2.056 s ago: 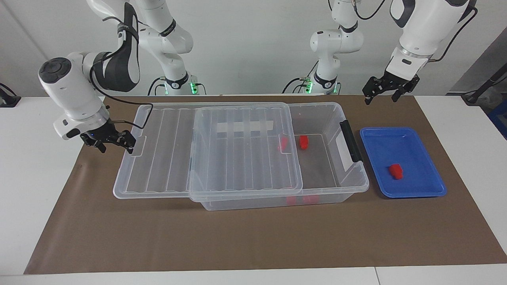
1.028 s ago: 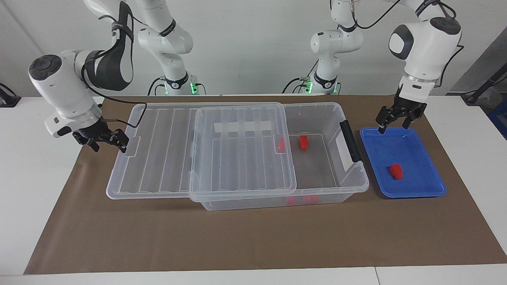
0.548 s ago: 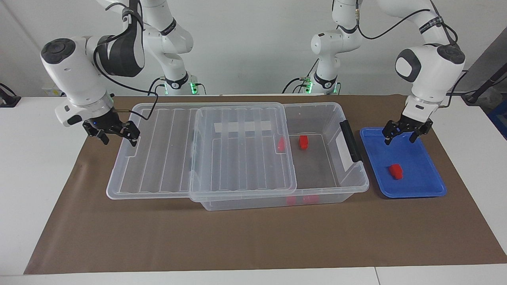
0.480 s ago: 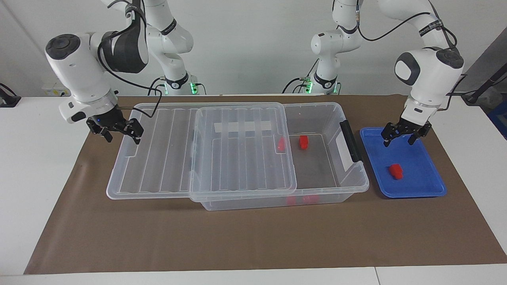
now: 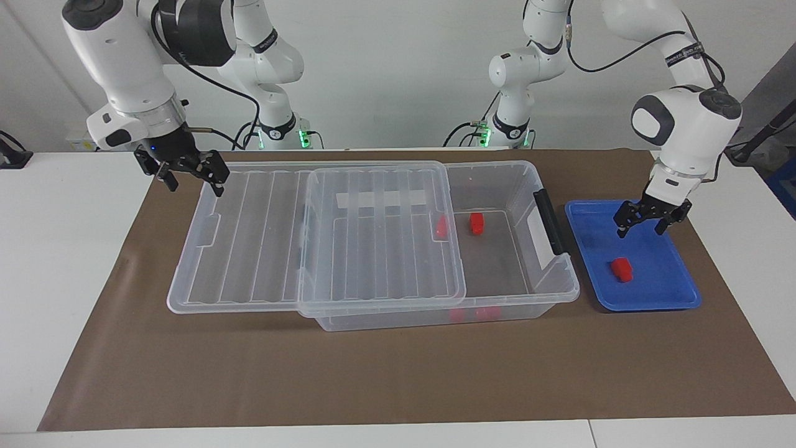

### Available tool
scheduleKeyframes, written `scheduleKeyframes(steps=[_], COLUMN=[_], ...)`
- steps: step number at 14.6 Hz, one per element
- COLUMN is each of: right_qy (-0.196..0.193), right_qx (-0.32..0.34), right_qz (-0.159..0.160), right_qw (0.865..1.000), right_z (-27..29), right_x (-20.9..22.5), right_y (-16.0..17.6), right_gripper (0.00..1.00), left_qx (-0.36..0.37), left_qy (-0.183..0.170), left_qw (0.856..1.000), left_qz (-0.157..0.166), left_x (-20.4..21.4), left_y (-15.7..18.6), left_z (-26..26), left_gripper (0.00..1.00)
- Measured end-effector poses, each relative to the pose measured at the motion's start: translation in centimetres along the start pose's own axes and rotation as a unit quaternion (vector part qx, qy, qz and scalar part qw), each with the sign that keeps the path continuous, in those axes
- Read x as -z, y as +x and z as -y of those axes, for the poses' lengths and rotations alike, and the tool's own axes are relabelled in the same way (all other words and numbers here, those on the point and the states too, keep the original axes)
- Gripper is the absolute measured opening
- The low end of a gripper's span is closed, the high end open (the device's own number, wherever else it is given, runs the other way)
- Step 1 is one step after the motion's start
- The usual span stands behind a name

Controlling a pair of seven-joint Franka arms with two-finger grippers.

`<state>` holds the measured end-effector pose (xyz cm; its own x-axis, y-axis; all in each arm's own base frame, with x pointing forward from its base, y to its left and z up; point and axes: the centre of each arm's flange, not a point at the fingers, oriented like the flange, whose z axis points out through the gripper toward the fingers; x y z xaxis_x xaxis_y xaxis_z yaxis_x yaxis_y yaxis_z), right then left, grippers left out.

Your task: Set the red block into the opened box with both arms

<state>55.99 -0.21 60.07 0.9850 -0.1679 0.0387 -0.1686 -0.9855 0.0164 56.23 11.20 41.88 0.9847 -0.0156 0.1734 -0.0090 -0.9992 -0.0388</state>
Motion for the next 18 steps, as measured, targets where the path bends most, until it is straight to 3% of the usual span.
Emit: scheduleKeyframes(steps=[5,11,18], right_qy=[-0.001,-0.005,-0.008], right_qx=[-0.001,-0.001,-0.001], right_qz=[0.009,0.033,0.049], right_qw=[1.000,0.999,0.999], right_z=[0.0,0.0,-0.2], right_x=[3.4,2.6,2.1], right_y=[0.4,0.7,-0.5], right_gripper=[0.99,1.00,1.00], left_qx=[-0.001,0.001,0.003], left_qy=[-0.002,-0.004,-0.004], left_qw=[1.000,1.000,1.000], left_qz=[-0.004,-0.009,-0.006], left_x=[-4.3,-9.5,-10.4], left_y=[0.6,0.9,0.7], left_z=[0.2,0.3,0.6], left_gripper=[1.00,1.00,0.98])
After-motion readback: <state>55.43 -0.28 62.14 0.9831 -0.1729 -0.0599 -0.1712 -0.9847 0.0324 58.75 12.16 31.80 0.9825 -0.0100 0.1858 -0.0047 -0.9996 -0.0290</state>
